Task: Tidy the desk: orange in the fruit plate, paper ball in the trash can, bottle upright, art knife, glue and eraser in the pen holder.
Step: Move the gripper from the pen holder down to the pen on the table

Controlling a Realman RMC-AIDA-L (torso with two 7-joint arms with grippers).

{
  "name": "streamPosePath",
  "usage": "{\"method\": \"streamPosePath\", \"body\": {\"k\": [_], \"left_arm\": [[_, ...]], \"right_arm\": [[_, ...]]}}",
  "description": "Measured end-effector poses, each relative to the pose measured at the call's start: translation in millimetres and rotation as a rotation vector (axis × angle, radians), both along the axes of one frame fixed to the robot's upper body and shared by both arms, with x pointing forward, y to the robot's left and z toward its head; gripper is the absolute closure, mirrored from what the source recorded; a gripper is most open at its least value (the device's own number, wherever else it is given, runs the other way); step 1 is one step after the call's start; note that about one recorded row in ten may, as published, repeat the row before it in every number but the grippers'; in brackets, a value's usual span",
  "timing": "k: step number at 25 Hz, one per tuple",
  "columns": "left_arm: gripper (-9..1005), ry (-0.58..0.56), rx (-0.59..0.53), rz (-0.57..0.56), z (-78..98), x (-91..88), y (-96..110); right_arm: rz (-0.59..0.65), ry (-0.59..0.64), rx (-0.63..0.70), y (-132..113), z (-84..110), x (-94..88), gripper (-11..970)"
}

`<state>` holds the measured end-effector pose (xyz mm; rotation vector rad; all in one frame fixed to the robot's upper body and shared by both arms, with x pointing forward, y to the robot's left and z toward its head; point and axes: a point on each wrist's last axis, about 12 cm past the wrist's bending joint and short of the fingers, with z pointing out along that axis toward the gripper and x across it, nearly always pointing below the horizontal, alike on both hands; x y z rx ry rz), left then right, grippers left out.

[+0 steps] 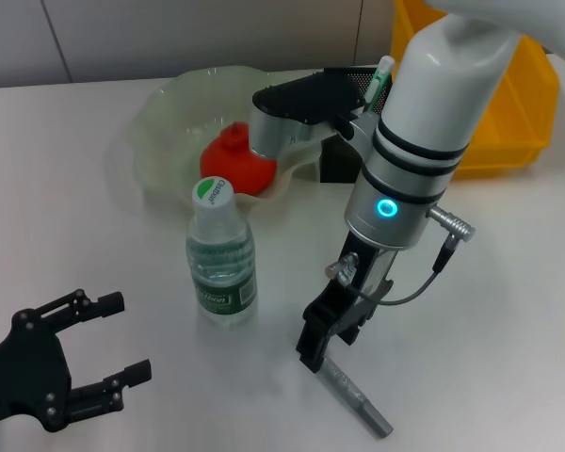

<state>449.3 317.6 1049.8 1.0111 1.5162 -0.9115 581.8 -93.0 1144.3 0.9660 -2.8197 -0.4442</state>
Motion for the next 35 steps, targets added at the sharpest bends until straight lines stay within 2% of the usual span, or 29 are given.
{"method": "streamPosePath", "body": {"k": [8,14,35], "left_arm": [[197,0.002,-0.002,-0.003,-0.3,-1.5,0],[197,0.002,-0.002,-0.003,-0.3,-1.3,0],[197,0.006,-0.004,-0.002,-2.2,-2.7,-3]], "right_arm": [[-0.011,0.003,-0.004,-3,-4.9,-0.4,406],[-0.014,0.003,-0.004,-4,-6.6,-0.8,521],[-0.024,-0.006,-0.006,-2,-17.1,-0.6,532]]}}
